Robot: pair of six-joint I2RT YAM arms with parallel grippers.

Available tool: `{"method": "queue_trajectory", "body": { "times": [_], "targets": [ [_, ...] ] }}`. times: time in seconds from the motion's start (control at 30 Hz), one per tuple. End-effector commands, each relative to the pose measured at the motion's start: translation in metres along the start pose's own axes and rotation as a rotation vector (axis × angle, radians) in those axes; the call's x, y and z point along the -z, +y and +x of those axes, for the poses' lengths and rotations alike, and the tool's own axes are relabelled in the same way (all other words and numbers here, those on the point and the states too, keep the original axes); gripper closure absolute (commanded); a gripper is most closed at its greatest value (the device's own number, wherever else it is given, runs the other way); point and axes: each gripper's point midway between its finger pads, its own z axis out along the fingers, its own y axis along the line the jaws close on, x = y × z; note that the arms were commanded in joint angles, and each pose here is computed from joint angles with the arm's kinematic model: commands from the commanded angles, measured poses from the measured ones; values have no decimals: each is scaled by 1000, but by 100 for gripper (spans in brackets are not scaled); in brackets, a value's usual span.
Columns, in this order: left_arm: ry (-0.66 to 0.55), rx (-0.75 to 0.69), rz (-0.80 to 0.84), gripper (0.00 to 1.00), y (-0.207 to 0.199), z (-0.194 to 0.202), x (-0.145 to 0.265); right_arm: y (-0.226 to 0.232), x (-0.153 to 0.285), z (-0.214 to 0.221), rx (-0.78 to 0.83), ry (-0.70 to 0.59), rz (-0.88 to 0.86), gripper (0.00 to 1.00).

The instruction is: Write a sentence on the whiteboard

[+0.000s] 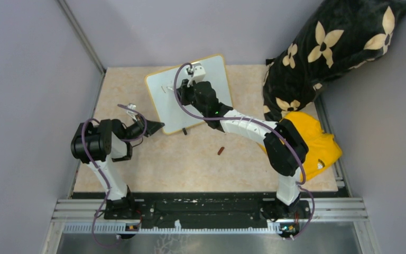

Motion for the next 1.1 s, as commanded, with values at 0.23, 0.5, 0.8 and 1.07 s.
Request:
{"method": "queue_trajectory", "body": {
  "times": [0.23,0.5,0.8,1.07],
  "targets": [
    [2,-6,-2,100,-2,1,-1,8,2,-2,-46,0,-33,100],
    [0,-7,-5,100,-2,1,-1,10,11,13,-44,42,-48,100],
    [0,-8,-7,100,-3,1,-1,11,19,27,-36,89,-57,100],
    [0,-11,-6,100,-3,1,-1,22,36,-18,-56,-19,-87,100]
  ]
}}
